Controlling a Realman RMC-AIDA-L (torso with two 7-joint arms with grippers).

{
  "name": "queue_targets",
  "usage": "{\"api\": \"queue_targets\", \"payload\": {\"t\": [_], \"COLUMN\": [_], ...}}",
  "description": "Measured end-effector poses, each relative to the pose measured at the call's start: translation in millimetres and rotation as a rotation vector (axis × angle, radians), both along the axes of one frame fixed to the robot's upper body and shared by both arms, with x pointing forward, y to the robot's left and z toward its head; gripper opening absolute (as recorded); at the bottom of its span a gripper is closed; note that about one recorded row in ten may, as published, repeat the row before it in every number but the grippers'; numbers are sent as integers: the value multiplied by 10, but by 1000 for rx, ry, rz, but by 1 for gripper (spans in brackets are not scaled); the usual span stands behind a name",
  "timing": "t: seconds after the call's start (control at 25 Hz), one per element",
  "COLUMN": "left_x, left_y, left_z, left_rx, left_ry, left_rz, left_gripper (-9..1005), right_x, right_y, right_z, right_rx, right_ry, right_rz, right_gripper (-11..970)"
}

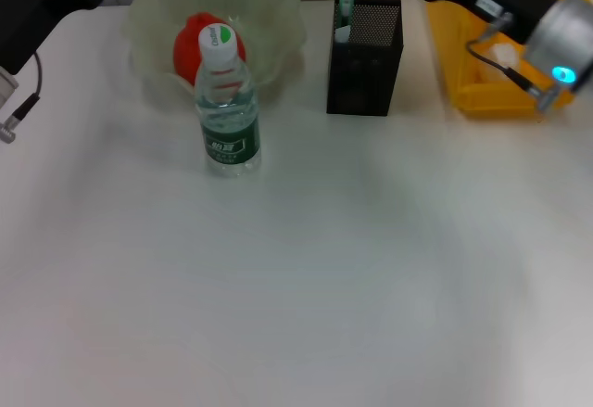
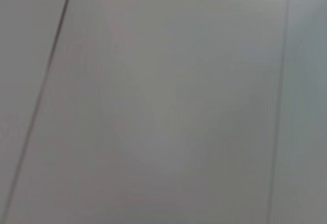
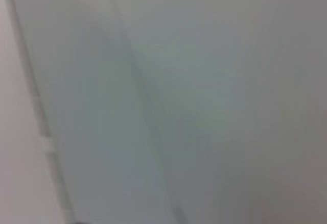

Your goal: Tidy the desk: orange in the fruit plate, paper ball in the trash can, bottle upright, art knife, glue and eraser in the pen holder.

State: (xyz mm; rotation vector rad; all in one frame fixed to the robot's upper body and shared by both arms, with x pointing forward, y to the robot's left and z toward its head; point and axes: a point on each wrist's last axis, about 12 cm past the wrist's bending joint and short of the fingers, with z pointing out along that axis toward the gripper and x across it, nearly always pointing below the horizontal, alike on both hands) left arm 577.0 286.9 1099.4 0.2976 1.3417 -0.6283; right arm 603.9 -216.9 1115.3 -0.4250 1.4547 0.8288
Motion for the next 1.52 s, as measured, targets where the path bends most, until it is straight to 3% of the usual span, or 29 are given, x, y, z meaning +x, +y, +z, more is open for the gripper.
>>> {"api": "queue_targets", "payload": {"t": [0.12,0.16,0.2,0.4,0.44,0.48,0.52,0.56,0.6,0.64,0.68,0.96,1.52], "left_x": [-25,-52,-52,-226,-226,-348,-372,-372,-458,-458,-542,-620,-649], "left_y": [-62,-113,-113,-242,-242,-233,-226,-226,-195,-195,-154,-166,-245], "left_z": [58,113,113,242,242,276,288,288,332,332,373,356,321], "left_rx": [-36,-44,-44,-14,-14,0,3,3,19,19,37,98,108], "left_ry": [-20,-43,-43,-102,-102,-98,-96,-96,-81,-81,-63,45,63], "left_rz": [-68,-138,-138,-400,-400,-520,-547,-547,-645,-645,-737,-868,-908], "left_gripper": [628,628,628,628,628,628,628,629,629,629,629,629,629], "right_x": [-174,-311,-311,-627,-694,-754,-849,-849,-888,-920,-948,-1030,-1042], "right_y": [-73,-147,-147,-434,-501,-553,-636,-636,-672,-695,-708,-654,-566], "right_z": [178,325,325,609,640,658,671,671,667,655,639,510,424], "right_rx": [25,-10,-10,-145,-159,-161,-151,-151,-146,-143,-141,-140,-139], "right_ry": [8,2,2,8,8,4,-14,-14,-25,-34,-42,-114,-143], "right_rz": [154,285,285,552,590,620,649,649,652,651,649,638,634], "right_gripper": [602,615,615,615,615,615,615,615,615,614,614,614,614]}}
